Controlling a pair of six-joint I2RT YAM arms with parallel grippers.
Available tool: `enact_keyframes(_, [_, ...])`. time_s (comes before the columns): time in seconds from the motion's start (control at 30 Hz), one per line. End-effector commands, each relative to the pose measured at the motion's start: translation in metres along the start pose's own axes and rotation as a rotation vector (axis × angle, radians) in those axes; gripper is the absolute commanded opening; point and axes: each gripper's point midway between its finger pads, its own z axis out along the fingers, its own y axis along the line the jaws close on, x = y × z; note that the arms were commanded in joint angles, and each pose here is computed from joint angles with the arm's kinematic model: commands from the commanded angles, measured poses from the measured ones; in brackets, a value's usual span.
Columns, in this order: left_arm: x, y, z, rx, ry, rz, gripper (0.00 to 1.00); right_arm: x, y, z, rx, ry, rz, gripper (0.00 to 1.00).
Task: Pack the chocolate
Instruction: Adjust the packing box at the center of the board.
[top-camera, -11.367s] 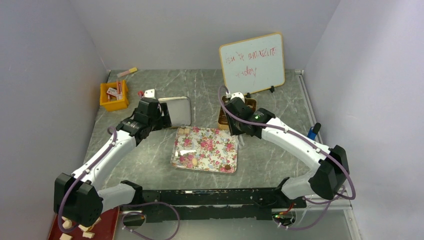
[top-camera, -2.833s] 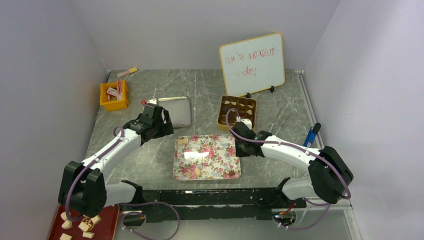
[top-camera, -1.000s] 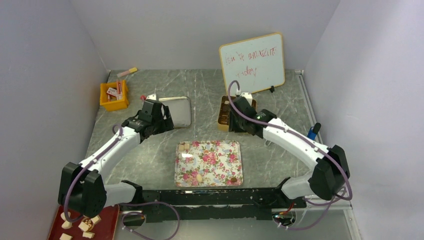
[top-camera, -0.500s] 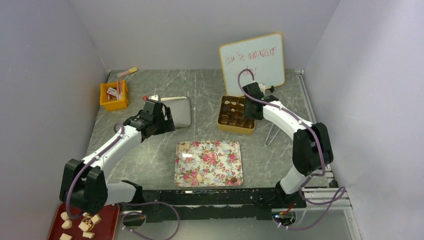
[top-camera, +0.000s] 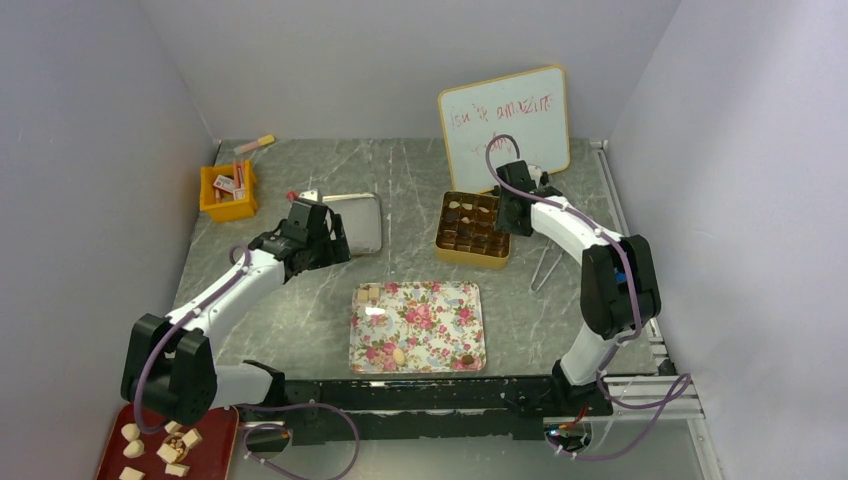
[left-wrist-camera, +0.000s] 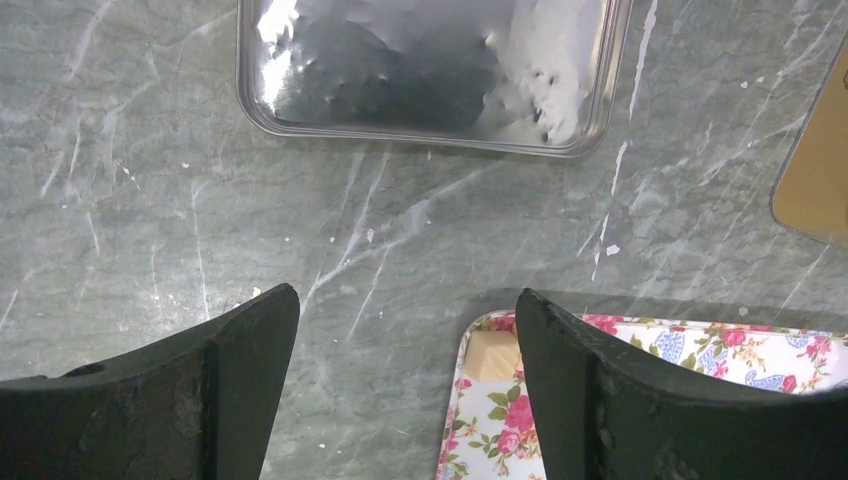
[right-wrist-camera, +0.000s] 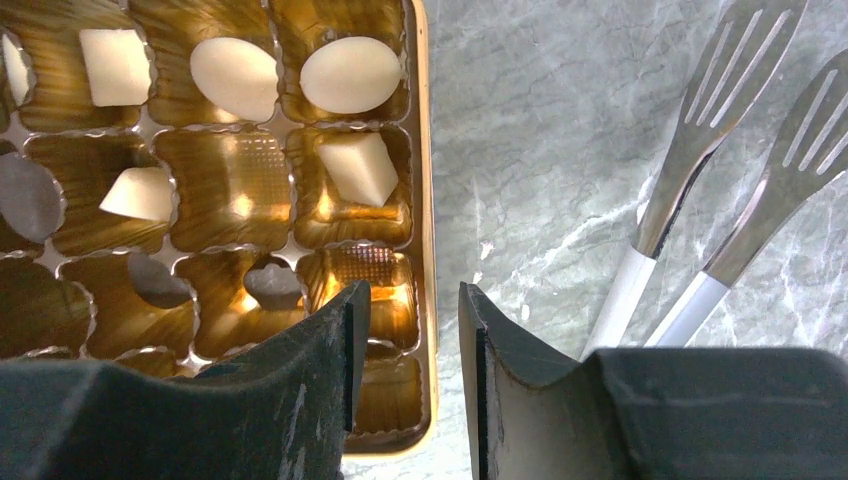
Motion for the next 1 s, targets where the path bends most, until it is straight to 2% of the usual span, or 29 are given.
enact_keyframes(0.0, [-0.017, -0.01, -0.004, 0.034, -0.04, 0.004, 0.84, -0.019, 0.01, 0.003, -0.04, -0.035, 0.012, 0.41])
enact_keyframes(0.2, [-0.017, -0.009, -0.005, 0.03, -0.042, 0.004, 0.84, -0.013, 0.009, 0.011, -0.041, -0.012, 0.017, 0.39])
enact_keyframes(0.53, [-0.013, -0.006, -0.005, 0.026, -0.039, 0.005, 0.84, -0.006, 0.01, 0.02, -0.05, 0.013, 0.014, 0.26])
enact_keyframes(0.97, [-0.009, -0.006, -0.004, 0.031, -0.036, -0.006, 0.84, -0.003, 0.012, 0.017, -0.077, 0.006, -0.006, 0.2])
